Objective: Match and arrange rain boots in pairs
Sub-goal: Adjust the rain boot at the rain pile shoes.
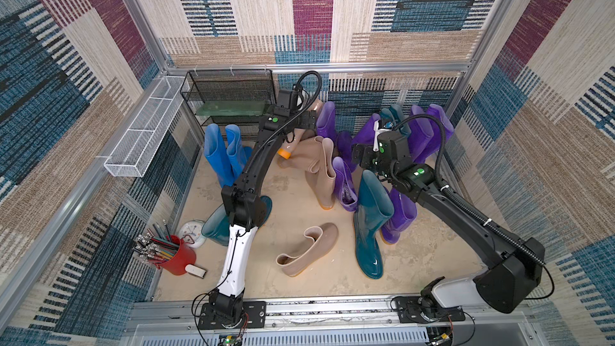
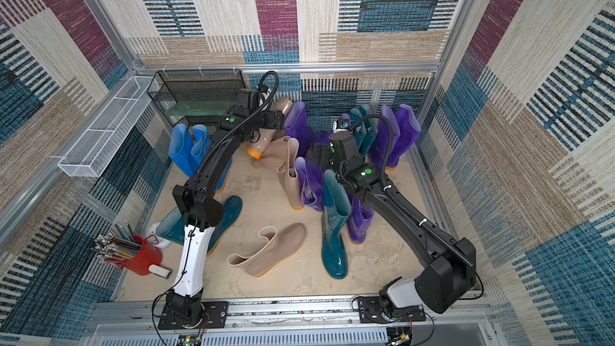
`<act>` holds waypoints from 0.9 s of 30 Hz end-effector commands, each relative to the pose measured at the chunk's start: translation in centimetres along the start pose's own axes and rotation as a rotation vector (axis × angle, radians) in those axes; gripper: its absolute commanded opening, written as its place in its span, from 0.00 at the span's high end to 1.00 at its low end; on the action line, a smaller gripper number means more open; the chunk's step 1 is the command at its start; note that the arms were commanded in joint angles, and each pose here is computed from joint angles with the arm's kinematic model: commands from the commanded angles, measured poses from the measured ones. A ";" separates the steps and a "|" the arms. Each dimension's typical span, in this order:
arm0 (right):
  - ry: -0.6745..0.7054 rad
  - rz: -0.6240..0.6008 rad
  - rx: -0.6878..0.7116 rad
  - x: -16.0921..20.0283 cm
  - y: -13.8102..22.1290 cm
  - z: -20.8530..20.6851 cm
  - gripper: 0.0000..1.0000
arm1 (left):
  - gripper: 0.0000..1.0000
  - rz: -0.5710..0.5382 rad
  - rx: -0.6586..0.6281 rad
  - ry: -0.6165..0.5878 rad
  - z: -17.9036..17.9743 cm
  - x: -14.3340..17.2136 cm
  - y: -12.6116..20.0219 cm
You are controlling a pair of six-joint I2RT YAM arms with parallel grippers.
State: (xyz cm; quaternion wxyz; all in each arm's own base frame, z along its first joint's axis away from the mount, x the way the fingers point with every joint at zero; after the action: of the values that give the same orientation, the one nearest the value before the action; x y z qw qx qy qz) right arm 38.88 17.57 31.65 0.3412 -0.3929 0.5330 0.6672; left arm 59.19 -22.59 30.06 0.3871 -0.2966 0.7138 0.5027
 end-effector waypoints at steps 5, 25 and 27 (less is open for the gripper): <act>-0.022 0.007 -0.003 0.3 -0.8 -0.6 0.01 | 0.22 -0.096 -0.025 -0.038 0.7 -0.2 -3.6; -0.003 0.018 -0.103 -0.2 0.5 1.2 0.03 | 1.00 -0.125 -0.158 0.001 4.2 4.0 6.7; 0.006 0.014 -0.128 -0.4 1.0 1.7 0.03 | 1.00 -0.125 -0.200 0.041 5.7 5.1 7.6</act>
State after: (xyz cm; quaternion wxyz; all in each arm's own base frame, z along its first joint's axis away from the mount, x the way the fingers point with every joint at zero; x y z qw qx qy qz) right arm 38.42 18.40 31.57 0.3161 -0.3957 0.5093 0.6958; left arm 51.59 -16.77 26.64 0.3750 -0.3229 0.6688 0.5548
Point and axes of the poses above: each gripper's point midway between its finger pads, its own y axis back along the fingers, its own z axis along the line the jaws close on, x = y × z, the point moved 2 cm from there along y, back along the fingers, and after that the axes turned 7 degrees about y, right-handed, at the moved point
